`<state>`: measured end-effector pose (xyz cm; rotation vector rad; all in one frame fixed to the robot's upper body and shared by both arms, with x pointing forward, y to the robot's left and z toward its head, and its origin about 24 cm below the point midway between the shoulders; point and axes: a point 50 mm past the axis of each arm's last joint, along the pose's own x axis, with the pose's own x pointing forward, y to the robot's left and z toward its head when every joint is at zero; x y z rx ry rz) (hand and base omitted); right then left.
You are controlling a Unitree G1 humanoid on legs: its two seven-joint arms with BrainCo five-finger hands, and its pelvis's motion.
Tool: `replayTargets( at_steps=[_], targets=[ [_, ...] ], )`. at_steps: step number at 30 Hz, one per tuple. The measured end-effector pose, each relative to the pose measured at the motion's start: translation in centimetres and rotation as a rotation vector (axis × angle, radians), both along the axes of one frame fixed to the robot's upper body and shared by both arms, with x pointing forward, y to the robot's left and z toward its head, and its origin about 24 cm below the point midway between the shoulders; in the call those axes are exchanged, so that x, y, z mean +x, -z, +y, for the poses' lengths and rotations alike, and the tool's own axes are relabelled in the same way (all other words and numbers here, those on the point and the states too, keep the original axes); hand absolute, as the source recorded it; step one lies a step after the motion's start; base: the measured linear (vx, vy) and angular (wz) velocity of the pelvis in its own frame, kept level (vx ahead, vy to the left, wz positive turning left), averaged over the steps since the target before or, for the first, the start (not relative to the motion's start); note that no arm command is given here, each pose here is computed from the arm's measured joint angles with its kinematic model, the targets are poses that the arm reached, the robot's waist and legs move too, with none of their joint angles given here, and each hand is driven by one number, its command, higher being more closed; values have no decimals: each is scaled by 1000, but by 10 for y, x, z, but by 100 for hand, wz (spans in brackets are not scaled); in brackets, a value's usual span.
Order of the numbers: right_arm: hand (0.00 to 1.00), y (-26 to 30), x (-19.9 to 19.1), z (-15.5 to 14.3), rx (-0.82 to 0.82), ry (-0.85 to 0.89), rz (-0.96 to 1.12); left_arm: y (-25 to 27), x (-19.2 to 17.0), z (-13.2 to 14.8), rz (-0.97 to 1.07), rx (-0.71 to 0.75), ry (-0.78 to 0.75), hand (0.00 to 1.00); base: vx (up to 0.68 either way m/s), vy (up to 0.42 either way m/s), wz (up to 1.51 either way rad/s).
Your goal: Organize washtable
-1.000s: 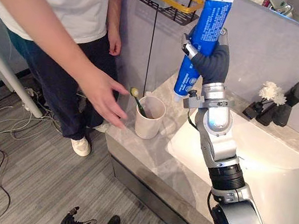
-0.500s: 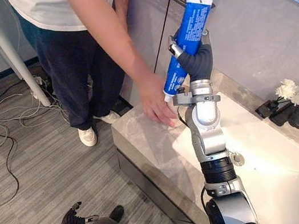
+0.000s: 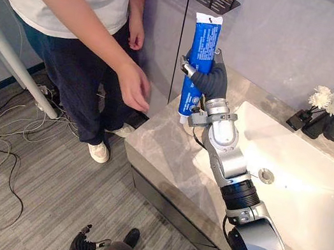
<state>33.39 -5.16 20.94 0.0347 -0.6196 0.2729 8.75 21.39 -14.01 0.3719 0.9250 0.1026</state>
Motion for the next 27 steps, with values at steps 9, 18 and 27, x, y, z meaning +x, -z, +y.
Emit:
replayTargets(
  at_steps=[9,18,27],
  targets=[
    [100,11,-4,-5,8,6,25,0,0,0,2,1,-1,0,0,0,0],
    [100,0,-11,-9,39,0,-26,1,-1,0,6,1,-2,0,0,0,0],
    [100,-9,-12,-24,67,46,-61,2,-4,1,16,2,-5,0,-11,-2,-1]
  ],
)
